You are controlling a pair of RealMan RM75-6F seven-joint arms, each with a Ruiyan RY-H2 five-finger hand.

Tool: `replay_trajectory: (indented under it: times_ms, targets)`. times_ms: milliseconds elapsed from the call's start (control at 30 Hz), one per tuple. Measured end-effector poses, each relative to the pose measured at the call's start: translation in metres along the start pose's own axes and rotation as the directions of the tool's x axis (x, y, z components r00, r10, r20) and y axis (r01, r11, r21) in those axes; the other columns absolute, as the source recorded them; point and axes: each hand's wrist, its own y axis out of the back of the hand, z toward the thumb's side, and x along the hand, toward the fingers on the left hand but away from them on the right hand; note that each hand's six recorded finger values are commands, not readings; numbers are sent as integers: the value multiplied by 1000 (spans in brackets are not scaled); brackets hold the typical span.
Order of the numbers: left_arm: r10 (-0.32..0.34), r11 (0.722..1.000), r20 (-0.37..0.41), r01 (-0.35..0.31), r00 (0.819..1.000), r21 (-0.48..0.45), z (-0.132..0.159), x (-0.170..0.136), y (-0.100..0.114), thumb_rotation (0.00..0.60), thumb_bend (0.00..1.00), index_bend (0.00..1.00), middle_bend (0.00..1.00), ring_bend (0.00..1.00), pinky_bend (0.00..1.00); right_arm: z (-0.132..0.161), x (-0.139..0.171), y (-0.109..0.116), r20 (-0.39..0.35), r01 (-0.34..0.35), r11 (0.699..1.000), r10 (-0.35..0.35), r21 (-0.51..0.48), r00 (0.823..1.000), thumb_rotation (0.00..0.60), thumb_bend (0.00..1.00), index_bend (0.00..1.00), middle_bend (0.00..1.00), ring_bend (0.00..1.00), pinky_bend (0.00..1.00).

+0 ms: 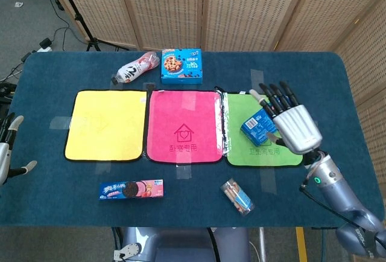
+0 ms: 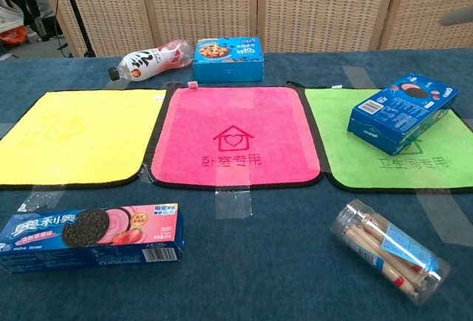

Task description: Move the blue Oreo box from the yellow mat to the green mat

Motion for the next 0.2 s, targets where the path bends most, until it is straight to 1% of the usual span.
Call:
replay_trajectory:
  times_ms: [67, 100, 200]
  targets:
    - [2, 1000, -6, -2, 1000, -10, -2, -3, -1, 600, 0, 0, 0, 0, 0, -14, 19, -1, 57, 19, 999, -17, -26, 998, 600, 0, 0, 0, 0, 0]
    - [4, 1000, -8, -4, 1000, -17, -3, -4, -1, 600, 0, 0, 0, 0, 0, -25, 32, -4, 95, 21, 999, -17, -40, 995, 600, 0, 0, 0, 0, 0]
    - [24, 999, 3, -24, 1000, -30, -4, -9, 0, 600, 0, 0, 0, 0, 0, -49, 67, -22, 179, 1, 997, 12, -73, 984, 600, 0, 0, 0, 0, 0]
